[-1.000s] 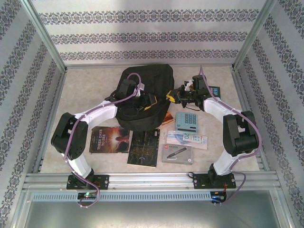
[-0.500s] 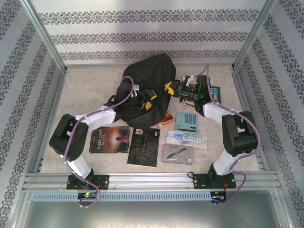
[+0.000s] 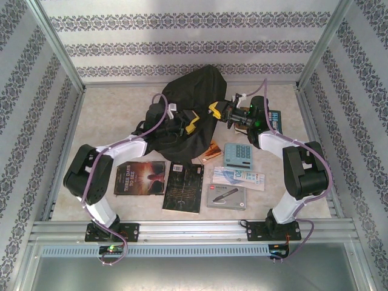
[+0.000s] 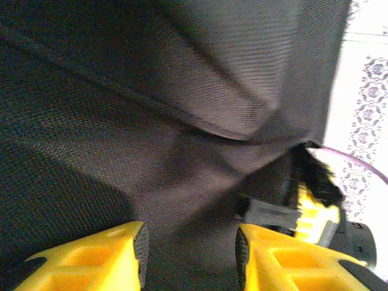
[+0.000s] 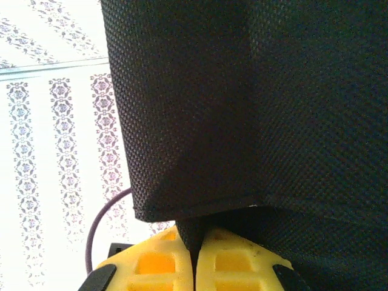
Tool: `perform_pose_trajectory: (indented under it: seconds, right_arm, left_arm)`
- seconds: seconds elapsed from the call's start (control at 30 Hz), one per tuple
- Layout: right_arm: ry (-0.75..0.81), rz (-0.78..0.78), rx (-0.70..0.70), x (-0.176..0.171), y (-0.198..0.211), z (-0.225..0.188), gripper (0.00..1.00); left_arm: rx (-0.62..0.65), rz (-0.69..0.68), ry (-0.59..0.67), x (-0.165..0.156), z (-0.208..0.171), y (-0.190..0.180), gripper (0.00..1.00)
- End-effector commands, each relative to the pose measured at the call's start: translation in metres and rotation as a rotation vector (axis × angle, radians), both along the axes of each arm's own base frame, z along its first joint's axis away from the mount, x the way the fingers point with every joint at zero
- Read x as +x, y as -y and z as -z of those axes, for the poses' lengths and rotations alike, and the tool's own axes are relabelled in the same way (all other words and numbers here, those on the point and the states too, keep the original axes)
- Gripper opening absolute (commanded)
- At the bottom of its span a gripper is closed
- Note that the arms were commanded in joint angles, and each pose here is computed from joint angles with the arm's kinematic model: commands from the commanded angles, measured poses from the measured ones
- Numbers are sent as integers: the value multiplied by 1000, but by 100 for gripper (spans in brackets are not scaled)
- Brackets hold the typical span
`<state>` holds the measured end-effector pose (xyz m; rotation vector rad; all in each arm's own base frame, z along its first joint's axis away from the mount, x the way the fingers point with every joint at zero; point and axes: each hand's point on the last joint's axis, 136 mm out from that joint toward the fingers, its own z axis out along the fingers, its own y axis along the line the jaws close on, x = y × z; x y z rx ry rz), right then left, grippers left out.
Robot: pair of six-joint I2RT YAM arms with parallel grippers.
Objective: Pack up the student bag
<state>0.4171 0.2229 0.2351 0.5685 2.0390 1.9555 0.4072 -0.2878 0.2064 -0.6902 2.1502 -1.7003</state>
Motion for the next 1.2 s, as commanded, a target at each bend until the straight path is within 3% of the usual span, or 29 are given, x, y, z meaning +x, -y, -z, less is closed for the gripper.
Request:
perform_pose_trajectory:
  seconds: [0.0, 0.23, 0.4, 0.63, 1.17]
  right_arm:
    - [87, -54, 10, -11, -7, -20, 0]
    - [90, -59, 12, -12, -8, -21, 0]
    - [94, -67, 16, -12, -10, -24, 0]
    - [89, -69, 16, -11, -11, -22, 0]
    - [76, -43, 18, -2, -10, -17, 0]
  left_arm:
    - [18, -43, 77, 0, -24, -24, 44]
    - [-76, -33, 115, 8, -43, -18, 52]
    - [-110, -22, 110, 14, -42, -10, 53]
    - [-183, -4, 139, 20, -49, 6, 47]
    - [-206, 20, 124, 12, -40, 17, 36]
